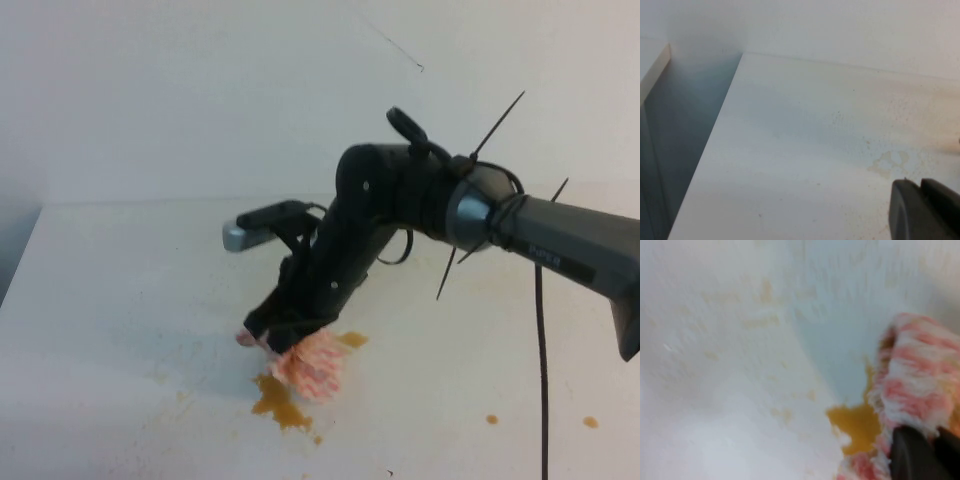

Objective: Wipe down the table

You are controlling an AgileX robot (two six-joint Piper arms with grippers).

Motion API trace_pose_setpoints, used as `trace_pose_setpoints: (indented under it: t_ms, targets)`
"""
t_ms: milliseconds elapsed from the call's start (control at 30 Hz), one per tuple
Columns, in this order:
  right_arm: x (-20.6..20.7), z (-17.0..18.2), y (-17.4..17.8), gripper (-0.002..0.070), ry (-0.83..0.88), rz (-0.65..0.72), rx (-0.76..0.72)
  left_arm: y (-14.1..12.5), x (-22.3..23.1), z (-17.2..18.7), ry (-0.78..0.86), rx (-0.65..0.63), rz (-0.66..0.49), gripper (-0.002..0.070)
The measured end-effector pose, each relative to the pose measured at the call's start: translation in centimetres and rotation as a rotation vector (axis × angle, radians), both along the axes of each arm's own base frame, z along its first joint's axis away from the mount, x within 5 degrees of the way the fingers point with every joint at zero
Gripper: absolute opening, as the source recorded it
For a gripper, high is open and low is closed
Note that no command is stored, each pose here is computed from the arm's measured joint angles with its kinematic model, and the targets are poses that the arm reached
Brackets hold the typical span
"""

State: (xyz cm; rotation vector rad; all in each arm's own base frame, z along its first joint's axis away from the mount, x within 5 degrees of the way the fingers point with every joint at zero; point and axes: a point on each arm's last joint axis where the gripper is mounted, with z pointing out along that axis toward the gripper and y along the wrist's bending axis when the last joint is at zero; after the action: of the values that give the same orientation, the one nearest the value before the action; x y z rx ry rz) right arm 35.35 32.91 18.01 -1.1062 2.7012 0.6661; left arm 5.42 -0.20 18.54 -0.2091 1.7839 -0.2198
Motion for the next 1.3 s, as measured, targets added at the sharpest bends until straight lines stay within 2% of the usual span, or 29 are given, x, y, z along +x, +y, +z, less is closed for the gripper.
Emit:
trace_pose_setpoints:
  t_ms: [133,300,500,700,833,1000,1300]
  targets:
    - [0.5,4.1,1.2,0.0024,-0.056,0.004,0.095,0.0,0.0,0.0,0.0,0.0,0.0,-0.0004]
    - [-1.4,5.8,3.3,0.0024,-0.059,0.061,0.138,0.0,0.0,0.0,0.0,0.0,0.0,-0.0004]
    - [-3.6,2.6,5.1,0.0024,0.04,0.148,0.049,0.0,0.0,0.0,0.0,0.0,0.0,-0.0004]
    - [-3.0,-3.1,4.3,0.0024,0.105,0.108,-0.176,0.0,0.0,0.0,0.0,0.0,0.0,-0.0004]
    - [-2.7,-3.4,3.9,0.0024,0.1,0.1,-0.223,0.0,0.0,0.0,0.0,0.0,0.0,-0.0004]
    - [-0.8,-3.4,2.0,0.0024,0.116,0.03,-0.235,0.0,0.0,0.0,0.0,0.0,0.0,-0.0004]
    - [5.5,-3.4,-5.8,0.0024,0.14,-0.174,-0.238,0.0,0.0,0.0,0.0,0.0,0.0,-0.0004]
